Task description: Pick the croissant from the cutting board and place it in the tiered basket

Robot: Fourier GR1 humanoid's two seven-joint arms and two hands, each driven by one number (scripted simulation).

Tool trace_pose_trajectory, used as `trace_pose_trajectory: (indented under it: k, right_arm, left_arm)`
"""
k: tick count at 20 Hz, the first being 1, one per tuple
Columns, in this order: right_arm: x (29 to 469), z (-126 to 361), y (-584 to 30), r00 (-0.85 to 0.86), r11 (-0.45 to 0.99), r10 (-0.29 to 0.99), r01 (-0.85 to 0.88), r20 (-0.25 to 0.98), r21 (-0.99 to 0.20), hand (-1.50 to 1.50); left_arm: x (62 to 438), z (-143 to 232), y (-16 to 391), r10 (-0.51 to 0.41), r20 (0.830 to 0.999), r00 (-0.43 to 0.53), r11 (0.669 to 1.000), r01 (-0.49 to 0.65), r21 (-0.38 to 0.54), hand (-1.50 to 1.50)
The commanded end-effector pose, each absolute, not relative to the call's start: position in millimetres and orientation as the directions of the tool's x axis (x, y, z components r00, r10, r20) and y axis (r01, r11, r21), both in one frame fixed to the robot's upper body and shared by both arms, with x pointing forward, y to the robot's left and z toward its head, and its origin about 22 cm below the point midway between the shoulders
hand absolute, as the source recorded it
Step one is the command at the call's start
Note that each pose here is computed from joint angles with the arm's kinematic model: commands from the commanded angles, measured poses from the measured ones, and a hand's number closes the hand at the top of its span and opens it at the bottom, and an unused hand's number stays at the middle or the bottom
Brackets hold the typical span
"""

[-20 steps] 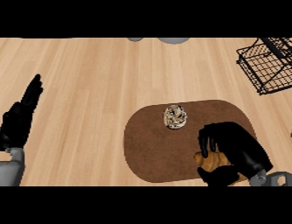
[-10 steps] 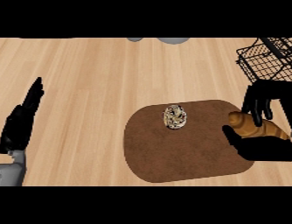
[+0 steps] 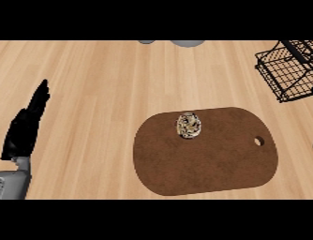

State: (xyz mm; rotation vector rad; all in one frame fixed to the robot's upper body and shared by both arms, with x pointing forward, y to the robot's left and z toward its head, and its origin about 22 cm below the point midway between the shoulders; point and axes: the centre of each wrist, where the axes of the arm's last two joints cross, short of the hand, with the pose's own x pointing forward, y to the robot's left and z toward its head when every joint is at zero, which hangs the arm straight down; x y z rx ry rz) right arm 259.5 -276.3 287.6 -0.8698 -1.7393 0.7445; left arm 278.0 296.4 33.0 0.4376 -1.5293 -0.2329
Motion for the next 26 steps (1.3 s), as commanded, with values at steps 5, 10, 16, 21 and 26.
trace_pose_trajectory:
  k: [5,10,16,21,26]
  right_arm:
    - [311.3,312.2,-308.1,-0.242,0.541,0.834,0.184,0.495,-0.821,1.50]
    - [332.5,281.5,-309.3,-0.220,0.414,0.904,0.242,0.365,-0.878,1.50]
    - [348.7,283.5,-357.7,-0.053,0.130,0.992,0.347,0.118,-0.929,1.50]
    - [385.1,277.4,-379.3,-0.027,0.127,0.992,0.385,0.127,-0.914,1.50]
    - [393.2,272.4,-407.8,-0.088,0.144,0.988,0.304,0.123,-0.942,1.50]
  left_arm:
    - [281.7,39.7,279.2,-0.408,0.913,0.033,0.906,-0.106,0.409,0.00]
    - [286.0,38.0,300.2,-0.415,0.909,0.027,0.902,-0.120,0.415,0.00]
    - [291.5,47.3,291.3,-0.404,0.915,0.025,0.908,-0.112,0.404,0.00]
    - [288.5,36.6,280.3,-0.393,0.919,0.009,0.914,-0.103,0.392,0.00]
    - [274.1,26.9,295.6,-0.407,0.913,0.012,0.909,-0.090,0.406,0.00]
